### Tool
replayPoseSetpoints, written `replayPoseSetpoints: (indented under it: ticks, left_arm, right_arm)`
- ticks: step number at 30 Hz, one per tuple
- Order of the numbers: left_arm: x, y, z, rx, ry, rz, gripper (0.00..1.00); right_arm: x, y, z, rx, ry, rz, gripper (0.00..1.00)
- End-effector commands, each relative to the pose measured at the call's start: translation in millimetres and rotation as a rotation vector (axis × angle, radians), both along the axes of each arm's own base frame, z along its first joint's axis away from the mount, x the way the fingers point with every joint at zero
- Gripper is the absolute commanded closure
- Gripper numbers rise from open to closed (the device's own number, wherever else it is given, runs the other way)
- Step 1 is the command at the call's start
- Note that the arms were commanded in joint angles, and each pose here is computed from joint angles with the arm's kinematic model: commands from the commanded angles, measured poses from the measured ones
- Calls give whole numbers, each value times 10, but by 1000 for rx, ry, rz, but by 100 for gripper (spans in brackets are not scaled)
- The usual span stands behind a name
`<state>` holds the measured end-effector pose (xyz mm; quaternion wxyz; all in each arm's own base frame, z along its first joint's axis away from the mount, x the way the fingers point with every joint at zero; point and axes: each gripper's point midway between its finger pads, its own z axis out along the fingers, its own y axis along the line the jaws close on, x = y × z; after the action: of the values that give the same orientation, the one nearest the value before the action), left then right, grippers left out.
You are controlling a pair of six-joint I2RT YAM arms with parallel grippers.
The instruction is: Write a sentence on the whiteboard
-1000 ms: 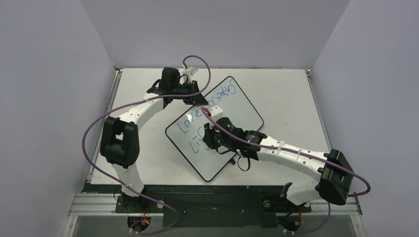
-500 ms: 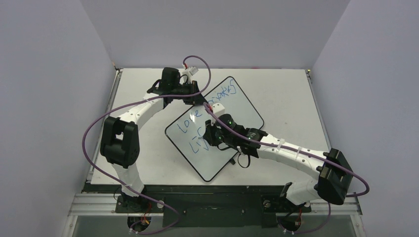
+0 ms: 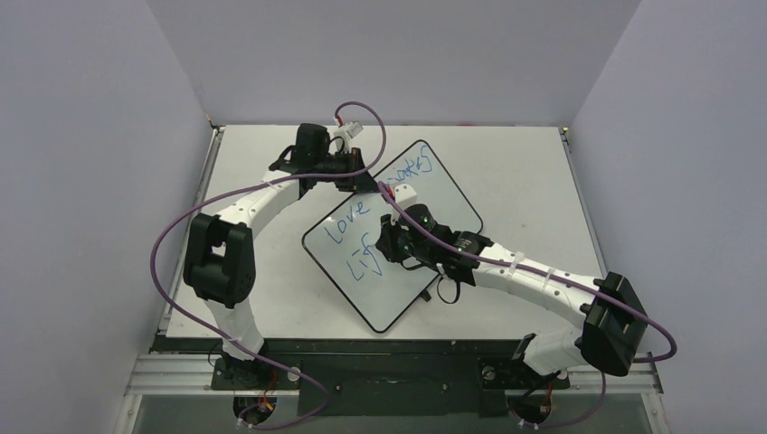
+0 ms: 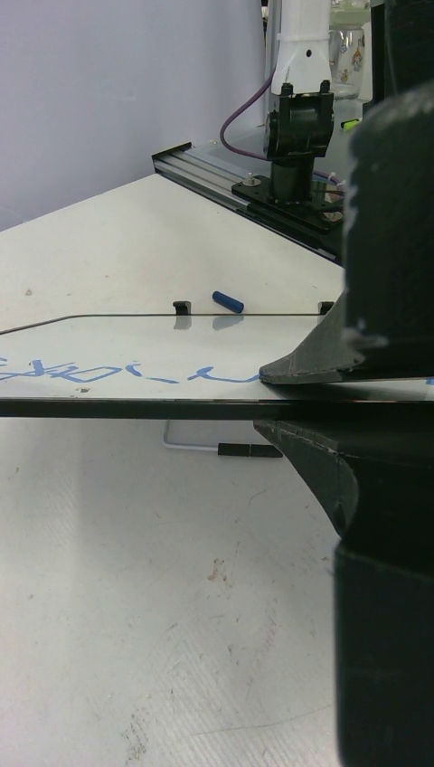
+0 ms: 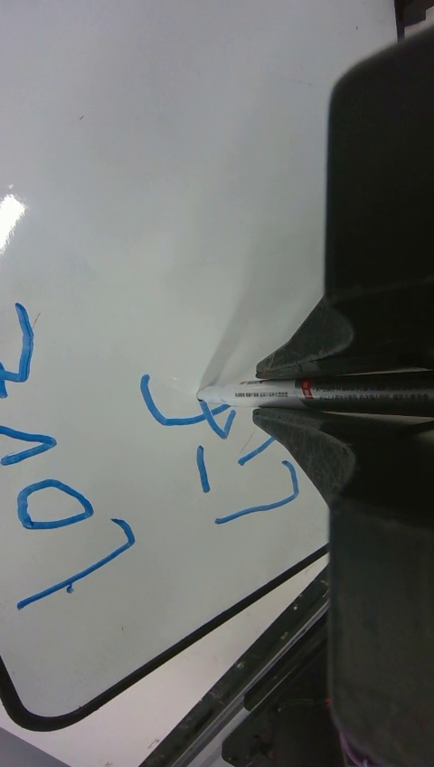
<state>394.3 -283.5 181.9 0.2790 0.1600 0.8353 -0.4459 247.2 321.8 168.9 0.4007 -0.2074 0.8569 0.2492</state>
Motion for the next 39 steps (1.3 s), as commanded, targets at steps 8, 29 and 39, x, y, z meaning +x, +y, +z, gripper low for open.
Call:
replayPoseSetpoints:
  ticks: [8,29,39]
  left_arm:
    - [-83,-96,73,35,-62,-53,100]
    - [-92,-125,74,41,-48,-50,100]
    - [-126,-84,125,84,-31,-47,100]
  right_arm:
    - [80,-139,204,-2,-51,-46,100]
    - [125,-502,357,4,-116,-114,100]
    - [135,-498,387,27,-123,-101,100]
